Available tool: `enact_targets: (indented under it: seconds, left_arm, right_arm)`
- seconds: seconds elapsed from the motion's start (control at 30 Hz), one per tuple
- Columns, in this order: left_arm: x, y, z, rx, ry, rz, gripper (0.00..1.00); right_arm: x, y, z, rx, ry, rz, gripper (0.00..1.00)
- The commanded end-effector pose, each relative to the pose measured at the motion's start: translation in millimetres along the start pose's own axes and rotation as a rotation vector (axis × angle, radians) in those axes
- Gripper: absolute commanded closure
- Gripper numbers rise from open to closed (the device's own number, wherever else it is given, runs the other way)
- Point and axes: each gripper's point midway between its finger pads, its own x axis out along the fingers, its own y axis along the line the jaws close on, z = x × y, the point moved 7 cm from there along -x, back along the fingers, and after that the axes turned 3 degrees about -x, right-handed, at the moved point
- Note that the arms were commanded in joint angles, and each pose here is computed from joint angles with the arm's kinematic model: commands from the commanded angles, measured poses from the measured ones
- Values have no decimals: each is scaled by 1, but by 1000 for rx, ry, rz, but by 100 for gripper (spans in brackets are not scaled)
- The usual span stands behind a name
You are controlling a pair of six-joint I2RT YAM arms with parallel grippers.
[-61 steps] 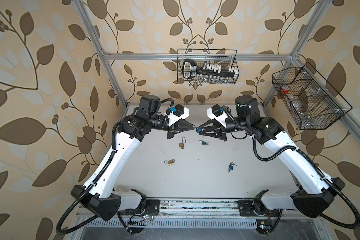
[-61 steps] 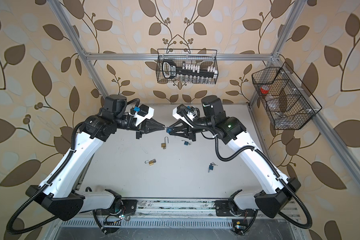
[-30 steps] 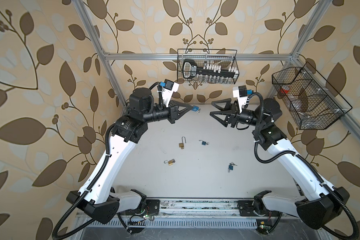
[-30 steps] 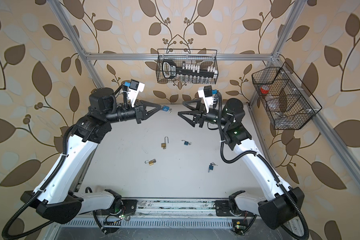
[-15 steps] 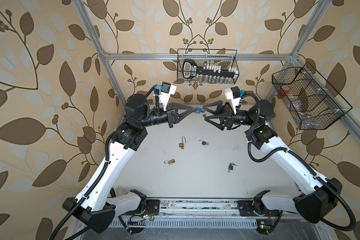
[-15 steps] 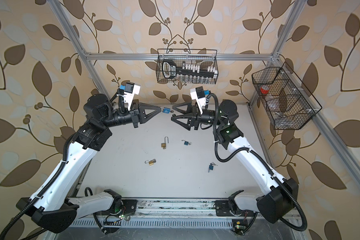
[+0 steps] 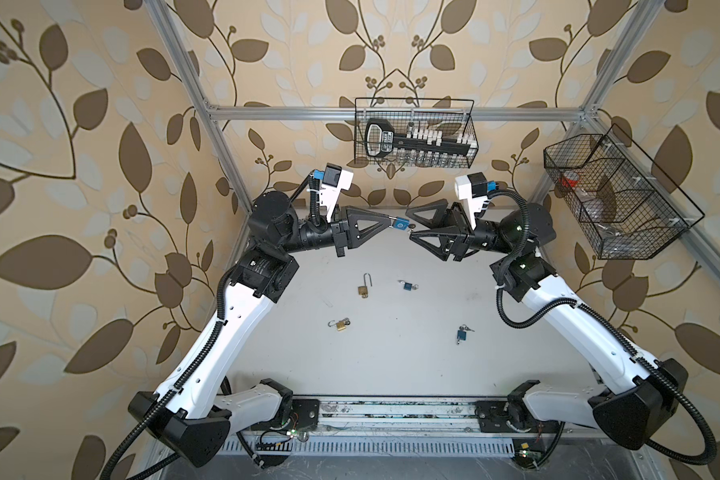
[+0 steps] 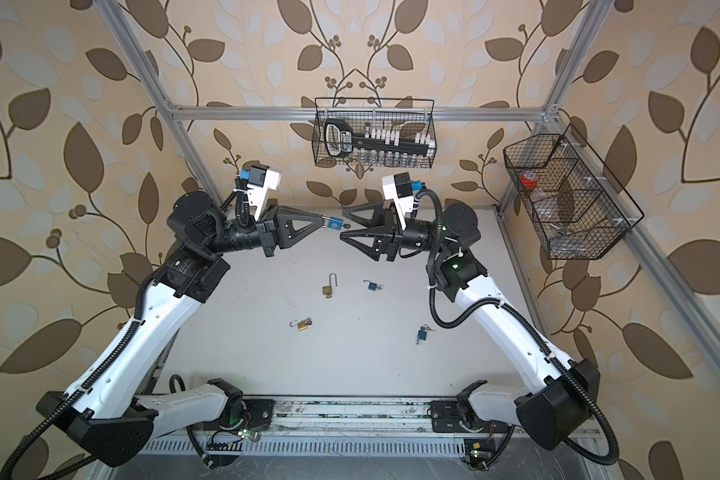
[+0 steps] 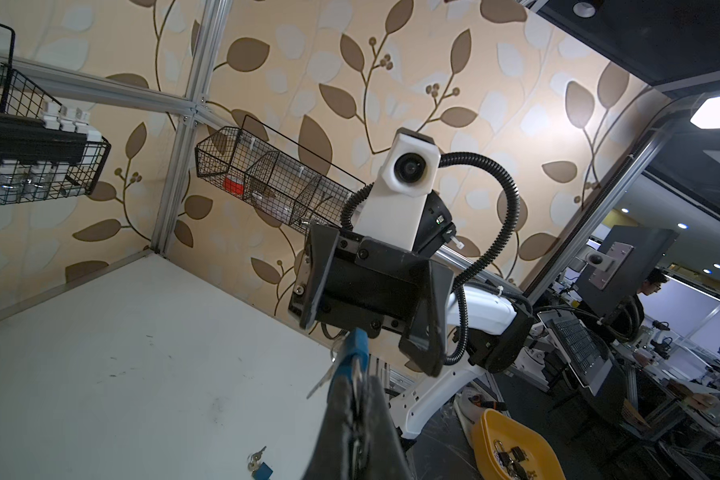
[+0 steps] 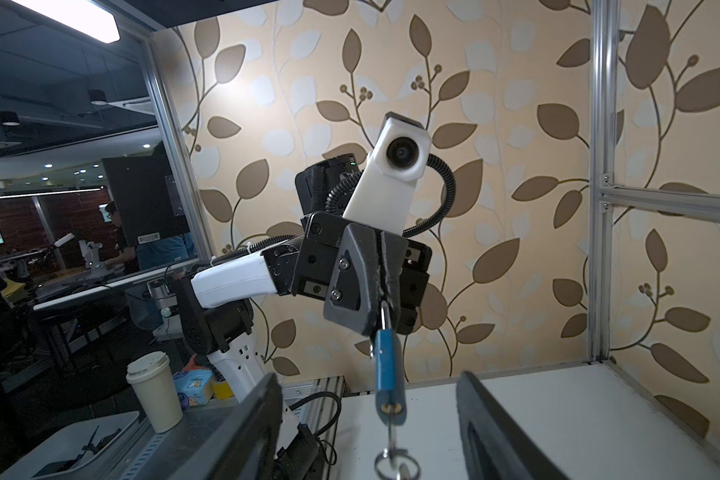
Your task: Lock with the key
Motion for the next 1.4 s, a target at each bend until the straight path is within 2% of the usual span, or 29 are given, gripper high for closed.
enact_targets:
  seconds: [0.0,0.17,0.83,1.0,1.37]
  left_arm:
    - [-4,-24,8,84,-24,-80,100]
    - [-5,-25,8,85,-18,-86,100]
    - [-6,-25,7,87,-14,-73,100]
    - [-6,-26,7,91,-13,-69,100]
    - [6,-24,1,66,42,-116,100]
  right_arm:
    - [8,9,7,-28,11,65,42]
    - [8,8,8,-32,5,48,58]
    - [11,8,8,-7,-3,46,86]
    - [10,11,9,-7,-5,43,100]
    - [14,10,11,-1,23,59,100]
